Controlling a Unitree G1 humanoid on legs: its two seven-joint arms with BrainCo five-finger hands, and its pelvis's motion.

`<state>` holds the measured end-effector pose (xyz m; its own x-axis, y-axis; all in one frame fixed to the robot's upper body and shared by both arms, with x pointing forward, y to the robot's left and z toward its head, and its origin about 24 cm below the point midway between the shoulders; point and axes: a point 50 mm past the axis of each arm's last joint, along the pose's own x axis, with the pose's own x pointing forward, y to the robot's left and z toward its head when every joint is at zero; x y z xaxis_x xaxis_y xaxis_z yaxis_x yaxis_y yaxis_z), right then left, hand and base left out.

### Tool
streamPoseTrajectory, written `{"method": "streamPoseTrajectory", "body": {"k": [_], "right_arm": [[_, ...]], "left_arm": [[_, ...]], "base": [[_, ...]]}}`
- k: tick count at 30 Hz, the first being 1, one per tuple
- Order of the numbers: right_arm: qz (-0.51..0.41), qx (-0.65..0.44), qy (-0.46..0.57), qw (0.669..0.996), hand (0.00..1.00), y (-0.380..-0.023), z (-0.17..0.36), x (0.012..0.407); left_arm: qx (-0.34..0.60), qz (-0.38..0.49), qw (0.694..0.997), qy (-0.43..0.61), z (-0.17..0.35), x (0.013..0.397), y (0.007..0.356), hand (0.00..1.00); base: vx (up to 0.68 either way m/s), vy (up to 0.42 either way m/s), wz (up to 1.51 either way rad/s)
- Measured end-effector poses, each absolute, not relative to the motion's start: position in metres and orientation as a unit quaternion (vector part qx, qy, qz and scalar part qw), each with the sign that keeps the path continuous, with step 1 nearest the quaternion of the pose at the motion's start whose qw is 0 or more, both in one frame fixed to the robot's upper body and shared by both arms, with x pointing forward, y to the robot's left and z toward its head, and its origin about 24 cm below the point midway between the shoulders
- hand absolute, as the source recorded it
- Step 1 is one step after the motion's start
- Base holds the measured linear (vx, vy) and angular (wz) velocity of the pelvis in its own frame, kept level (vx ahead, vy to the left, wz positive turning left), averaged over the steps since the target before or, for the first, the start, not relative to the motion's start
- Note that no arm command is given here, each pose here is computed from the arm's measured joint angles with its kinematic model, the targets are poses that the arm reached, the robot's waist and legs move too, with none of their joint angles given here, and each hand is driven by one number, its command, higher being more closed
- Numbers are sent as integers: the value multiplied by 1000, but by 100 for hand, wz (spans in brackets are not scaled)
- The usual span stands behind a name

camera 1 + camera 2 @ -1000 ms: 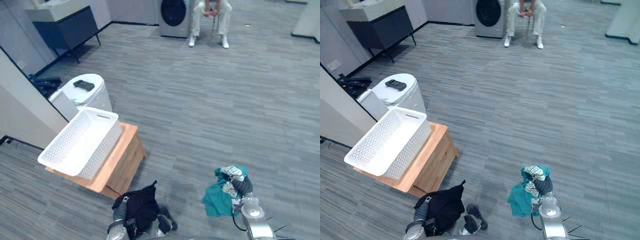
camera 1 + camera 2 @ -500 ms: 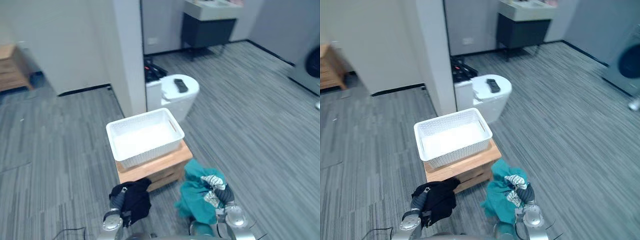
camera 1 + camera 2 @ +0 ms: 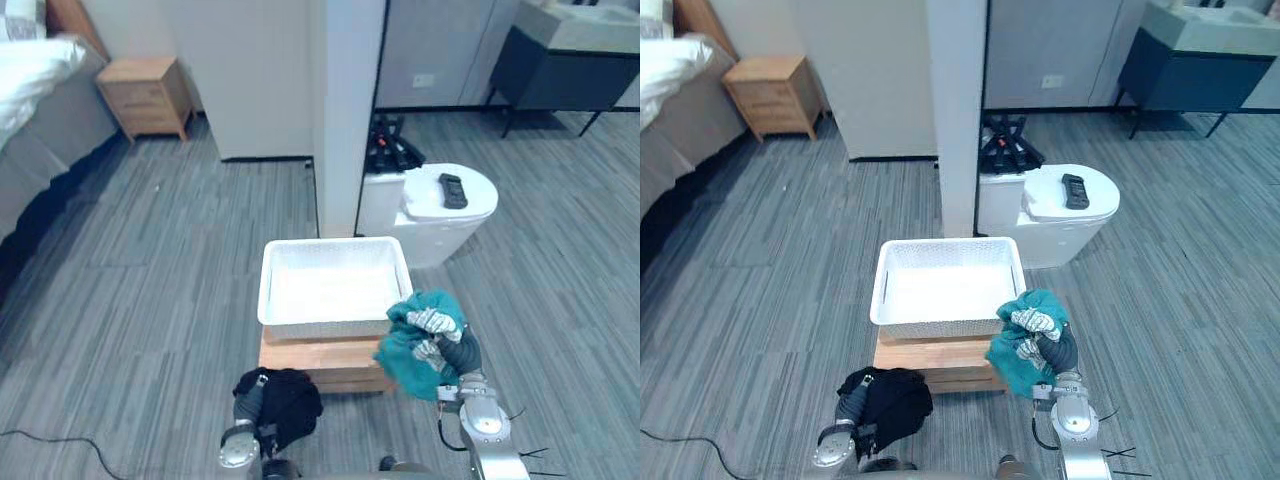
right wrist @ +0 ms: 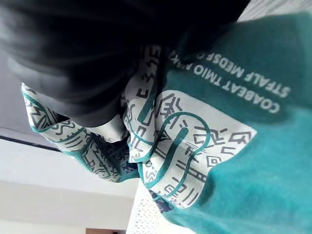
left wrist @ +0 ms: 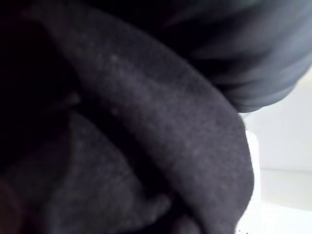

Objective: Tidy the bed and pick cloth on bed and put in laundry

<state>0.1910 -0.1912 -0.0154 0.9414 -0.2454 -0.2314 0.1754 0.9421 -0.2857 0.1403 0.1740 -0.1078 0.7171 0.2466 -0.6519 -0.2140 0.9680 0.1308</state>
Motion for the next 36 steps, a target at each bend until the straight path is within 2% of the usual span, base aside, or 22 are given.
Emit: {"method": "streamPoseTrajectory", "body": {"k": [5,8,12,16,20,26,32,36], "right_arm": [[-121,-140,116,976,100,-199,-8,199],[-110,-159,79,978,100,-202,8,218],[-79,-212,-7,974,100,-205,50,256],[-46,-262,-134,954,100,-198,118,297],[-13,-276,-216,937,100,-179,161,314],[31,-302,-246,921,100,-151,184,339],[8,-334,-220,917,100,-158,202,370],[-31,-361,-212,908,100,-177,225,385]], "left_arm": [[45,115,923,366,-111,139,186,100],[53,107,920,374,-114,137,186,100],[67,78,922,373,-114,138,182,100],[68,72,921,378,-116,135,179,100],[60,72,918,385,-119,132,178,100],[42,74,929,361,-113,145,174,100],[6,83,960,267,-80,168,172,100],[-6,64,980,189,-52,185,163,100]], "base": [[14,28,-3],[-77,1,-6],[-160,6,-13],[-222,-7,1],[-102,-22,19],[-77,-3,33],[-91,27,36],[-66,4,25]]}}
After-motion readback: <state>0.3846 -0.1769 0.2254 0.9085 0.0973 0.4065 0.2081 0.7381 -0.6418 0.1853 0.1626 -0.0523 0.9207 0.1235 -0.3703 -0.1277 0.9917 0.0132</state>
